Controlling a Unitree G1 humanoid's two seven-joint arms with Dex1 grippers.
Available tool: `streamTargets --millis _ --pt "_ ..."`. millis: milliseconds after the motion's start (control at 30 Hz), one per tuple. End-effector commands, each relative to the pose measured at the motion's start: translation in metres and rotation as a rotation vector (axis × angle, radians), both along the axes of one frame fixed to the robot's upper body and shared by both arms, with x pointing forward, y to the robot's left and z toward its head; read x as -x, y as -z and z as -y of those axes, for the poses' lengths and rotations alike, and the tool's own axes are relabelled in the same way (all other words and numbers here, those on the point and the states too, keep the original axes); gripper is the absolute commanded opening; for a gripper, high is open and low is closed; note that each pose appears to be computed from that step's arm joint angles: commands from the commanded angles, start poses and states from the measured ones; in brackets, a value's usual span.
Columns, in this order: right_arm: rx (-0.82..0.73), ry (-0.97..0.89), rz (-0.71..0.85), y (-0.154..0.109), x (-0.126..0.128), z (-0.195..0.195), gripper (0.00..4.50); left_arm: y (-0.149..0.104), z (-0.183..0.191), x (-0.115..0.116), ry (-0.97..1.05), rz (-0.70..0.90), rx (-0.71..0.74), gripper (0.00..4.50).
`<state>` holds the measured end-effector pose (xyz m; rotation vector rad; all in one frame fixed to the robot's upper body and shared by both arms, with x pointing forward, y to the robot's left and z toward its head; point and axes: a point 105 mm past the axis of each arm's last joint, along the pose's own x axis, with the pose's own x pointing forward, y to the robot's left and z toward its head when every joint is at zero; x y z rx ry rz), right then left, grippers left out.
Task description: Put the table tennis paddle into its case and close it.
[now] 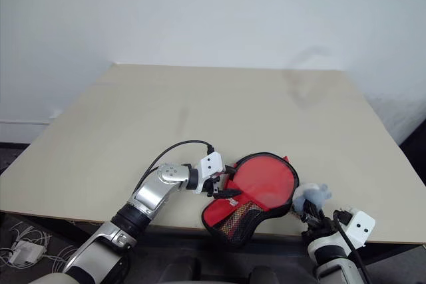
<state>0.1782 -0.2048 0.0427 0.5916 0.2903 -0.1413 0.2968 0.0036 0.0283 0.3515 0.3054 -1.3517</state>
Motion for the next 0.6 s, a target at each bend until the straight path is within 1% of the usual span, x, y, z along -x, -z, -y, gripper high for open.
streamTargets --millis 33,67,100,167,267,400,500,600 --pt "-0.105 -0.096 0.017 0.002 0.002 -0.023 0.49 0.051 -0.030 0.002 -0.091 -0.103 -0.194 3.51" --pt "-0.109 -0.093 0.034 -0.001 0.002 -0.022 0.86 0.051 -0.030 0.002 -0.091 -0.102 -0.194 3.51" --pt "-0.115 -0.089 0.044 -0.002 0.001 -0.021 1.12 0.051 -0.030 0.002 -0.091 -0.101 -0.195 3.51" --pt "-0.123 -0.098 0.063 -0.007 -0.001 -0.021 1.92 0.051 -0.031 0.001 -0.091 -0.100 -0.195 3.51" --pt "-0.130 -0.111 0.081 -0.011 -0.003 -0.022 2.98 0.052 -0.031 0.001 -0.094 -0.101 -0.194 3.51" --pt "-0.103 -0.101 0.102 -0.014 -0.006 -0.018 4.43 0.052 -0.031 0.000 -0.099 -0.104 -0.192 3.51" --pt "-0.020 -0.076 0.111 -0.016 -0.008 -0.004 4.48 0.051 -0.031 0.000 -0.101 -0.104 -0.191 3.51" --pt "0.126 -0.061 0.109 -0.016 -0.010 0.022 4.48 0.051 -0.030 -0.001 -0.100 -0.104 -0.189 3.51"
